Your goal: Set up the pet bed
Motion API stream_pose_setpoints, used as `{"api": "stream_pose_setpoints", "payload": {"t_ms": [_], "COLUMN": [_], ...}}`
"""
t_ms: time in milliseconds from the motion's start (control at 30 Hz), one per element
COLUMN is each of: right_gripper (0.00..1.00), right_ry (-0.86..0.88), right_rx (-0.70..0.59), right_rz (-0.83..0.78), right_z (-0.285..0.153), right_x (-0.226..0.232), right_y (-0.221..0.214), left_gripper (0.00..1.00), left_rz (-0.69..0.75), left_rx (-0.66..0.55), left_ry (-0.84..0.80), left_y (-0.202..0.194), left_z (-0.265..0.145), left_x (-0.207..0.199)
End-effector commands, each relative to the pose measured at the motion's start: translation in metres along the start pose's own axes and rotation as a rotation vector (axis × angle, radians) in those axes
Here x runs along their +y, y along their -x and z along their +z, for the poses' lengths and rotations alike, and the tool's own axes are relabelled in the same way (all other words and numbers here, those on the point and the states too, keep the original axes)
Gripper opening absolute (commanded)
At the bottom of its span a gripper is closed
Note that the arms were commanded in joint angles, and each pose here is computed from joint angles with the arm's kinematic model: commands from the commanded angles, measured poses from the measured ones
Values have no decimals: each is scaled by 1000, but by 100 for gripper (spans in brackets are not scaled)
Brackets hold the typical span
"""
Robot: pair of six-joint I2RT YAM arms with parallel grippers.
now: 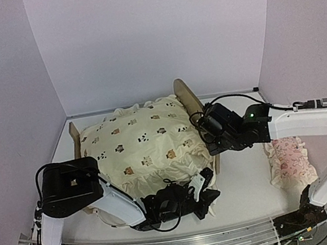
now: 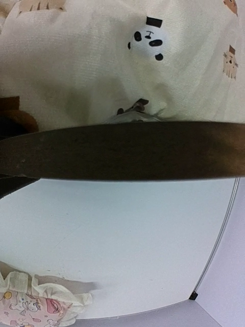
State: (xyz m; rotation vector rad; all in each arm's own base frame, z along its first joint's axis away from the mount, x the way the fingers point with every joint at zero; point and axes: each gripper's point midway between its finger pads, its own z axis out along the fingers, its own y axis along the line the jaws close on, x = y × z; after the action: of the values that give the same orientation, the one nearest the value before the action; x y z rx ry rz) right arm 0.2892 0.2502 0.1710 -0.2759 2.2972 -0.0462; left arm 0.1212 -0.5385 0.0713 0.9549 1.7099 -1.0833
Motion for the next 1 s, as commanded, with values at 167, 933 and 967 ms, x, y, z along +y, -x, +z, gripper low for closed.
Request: {"api": "stream_pose_setpoints", "payload": {"t_ms": [167,933,967], "right_gripper": [31,50,50], "right_ry": [-14,507,528], "right_rx": [-48,298,305], "right_rz": [74,389,400], "right_z": [-3,-24,-23], "right_x": [-30,6,11], "right_y": [-6,-125,-125], "left_gripper": [0,0,0], "left_rz": [-34,-51,-51], "left_rx": [41,61,60], "left_ry": [-140,-198,-198], "left_y": [17,22,23], "left_z": [-10,-6,-6], "left_x": [-31,-35,-35]}}
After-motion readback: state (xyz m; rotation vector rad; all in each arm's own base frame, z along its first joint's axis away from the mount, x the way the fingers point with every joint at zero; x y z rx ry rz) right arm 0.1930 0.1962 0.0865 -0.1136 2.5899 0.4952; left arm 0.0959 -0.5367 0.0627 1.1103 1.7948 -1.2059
